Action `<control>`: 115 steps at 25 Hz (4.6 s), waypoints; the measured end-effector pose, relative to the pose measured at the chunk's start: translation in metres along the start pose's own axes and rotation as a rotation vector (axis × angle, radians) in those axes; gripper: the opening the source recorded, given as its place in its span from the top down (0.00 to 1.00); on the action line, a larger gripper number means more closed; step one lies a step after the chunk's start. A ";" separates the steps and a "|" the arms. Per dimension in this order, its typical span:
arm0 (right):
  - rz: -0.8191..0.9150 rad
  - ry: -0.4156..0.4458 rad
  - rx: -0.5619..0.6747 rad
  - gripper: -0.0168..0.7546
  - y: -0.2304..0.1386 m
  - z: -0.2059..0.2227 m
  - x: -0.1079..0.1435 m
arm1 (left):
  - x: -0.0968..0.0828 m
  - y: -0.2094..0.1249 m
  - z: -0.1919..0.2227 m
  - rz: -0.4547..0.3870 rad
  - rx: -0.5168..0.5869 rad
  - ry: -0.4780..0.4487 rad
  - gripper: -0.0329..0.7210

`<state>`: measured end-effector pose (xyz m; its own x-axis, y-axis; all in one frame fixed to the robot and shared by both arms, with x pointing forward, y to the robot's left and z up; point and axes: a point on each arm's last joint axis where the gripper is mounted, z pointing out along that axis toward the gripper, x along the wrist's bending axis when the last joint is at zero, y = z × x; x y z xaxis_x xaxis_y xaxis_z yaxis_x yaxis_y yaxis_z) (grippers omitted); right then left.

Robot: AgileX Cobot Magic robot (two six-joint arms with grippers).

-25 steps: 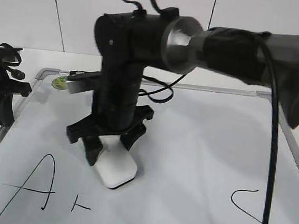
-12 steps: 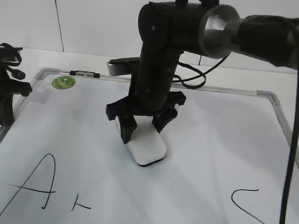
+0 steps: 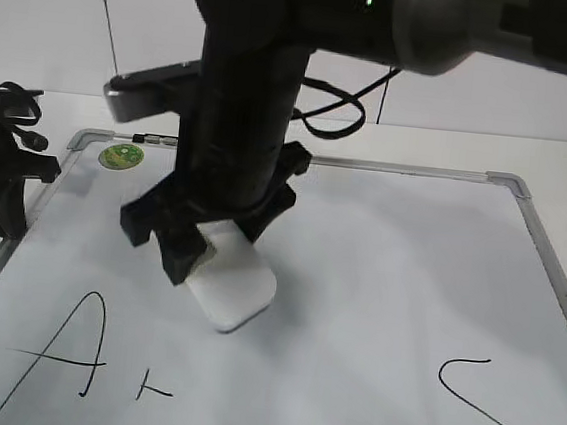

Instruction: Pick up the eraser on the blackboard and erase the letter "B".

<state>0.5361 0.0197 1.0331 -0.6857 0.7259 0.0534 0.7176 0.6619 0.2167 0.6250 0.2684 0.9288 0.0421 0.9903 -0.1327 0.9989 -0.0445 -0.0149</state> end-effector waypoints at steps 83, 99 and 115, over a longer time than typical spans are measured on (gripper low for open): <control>-0.149 -0.028 0.139 0.28 -0.038 0.073 0.044 | 0.000 0.001 0.000 0.002 -0.010 0.001 0.94; 0.198 -0.006 0.071 0.28 0.005 0.077 -0.053 | 0.000 0.001 0.000 0.000 -0.010 -0.002 0.94; 0.355 -0.066 0.040 0.28 -0.011 0.016 -0.131 | 0.000 0.001 0.000 0.001 -0.007 -0.002 0.94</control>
<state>0.6206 -0.0797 1.0081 -0.3843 0.9215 0.0556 0.9148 0.3720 0.1570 0.6257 0.2682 0.9288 0.0427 0.9900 -0.1347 0.9990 -0.0442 -0.0079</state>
